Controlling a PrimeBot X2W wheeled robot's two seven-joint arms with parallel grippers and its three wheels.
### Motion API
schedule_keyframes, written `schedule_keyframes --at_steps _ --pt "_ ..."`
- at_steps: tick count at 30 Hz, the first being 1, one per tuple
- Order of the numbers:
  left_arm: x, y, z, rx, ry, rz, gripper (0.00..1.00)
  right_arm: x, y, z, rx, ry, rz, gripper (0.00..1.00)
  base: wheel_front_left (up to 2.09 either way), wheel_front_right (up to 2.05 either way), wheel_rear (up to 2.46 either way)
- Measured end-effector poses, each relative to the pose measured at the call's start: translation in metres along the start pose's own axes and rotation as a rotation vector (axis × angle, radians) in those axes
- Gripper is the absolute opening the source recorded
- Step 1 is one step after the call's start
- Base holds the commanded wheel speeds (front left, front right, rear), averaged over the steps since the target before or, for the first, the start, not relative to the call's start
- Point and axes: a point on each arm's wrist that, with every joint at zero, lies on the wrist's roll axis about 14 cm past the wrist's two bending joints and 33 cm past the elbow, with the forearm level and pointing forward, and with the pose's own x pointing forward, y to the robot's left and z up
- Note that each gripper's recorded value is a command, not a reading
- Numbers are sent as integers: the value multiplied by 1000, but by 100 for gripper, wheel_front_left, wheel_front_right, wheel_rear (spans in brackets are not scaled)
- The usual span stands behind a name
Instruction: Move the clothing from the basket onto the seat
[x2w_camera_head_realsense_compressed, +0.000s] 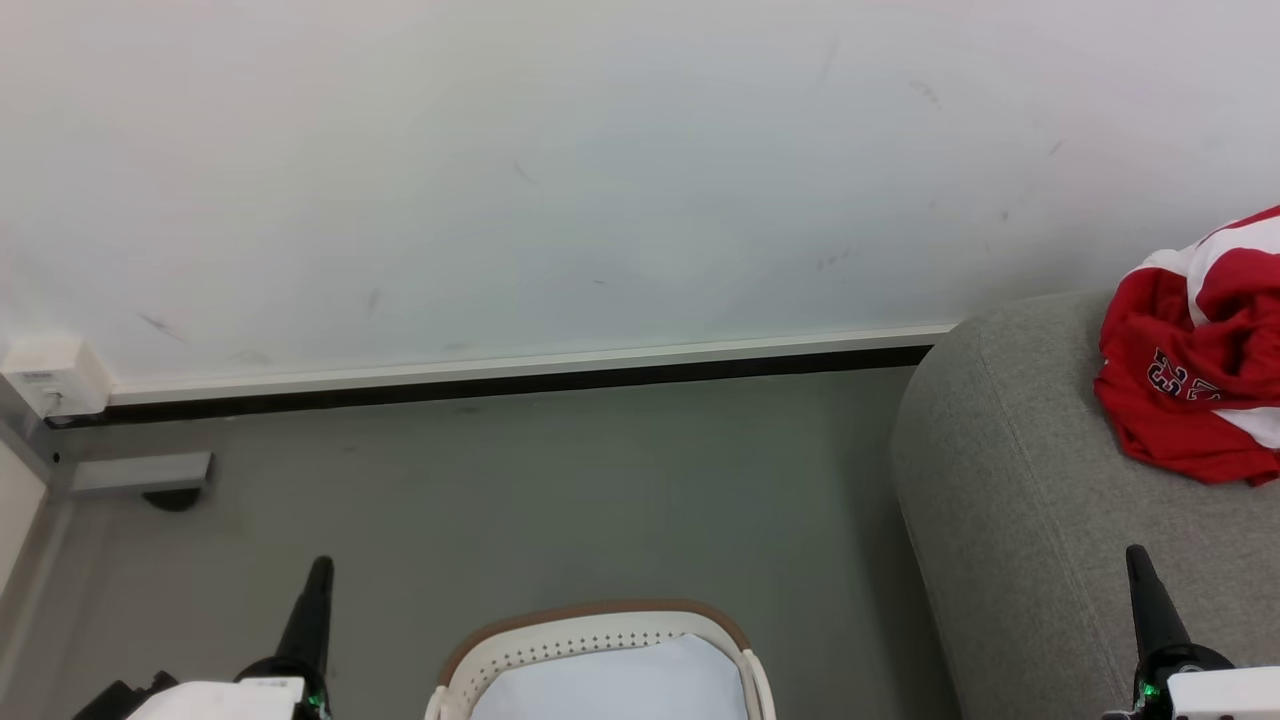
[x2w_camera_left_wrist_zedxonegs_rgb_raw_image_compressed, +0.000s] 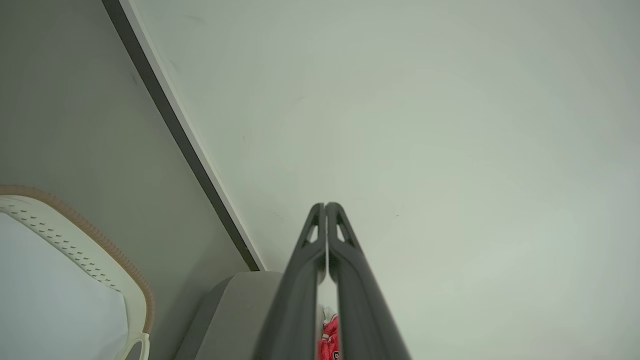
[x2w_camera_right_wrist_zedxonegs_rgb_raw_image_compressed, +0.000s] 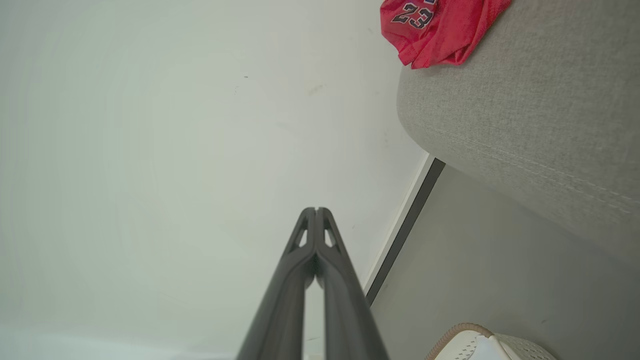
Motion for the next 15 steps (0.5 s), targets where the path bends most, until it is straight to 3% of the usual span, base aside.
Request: schedule_keyframes --at_steps 15 --pt "3 -6 3 -115 0 -26 0 4 5 2 113 3 20 0 0 0 0"
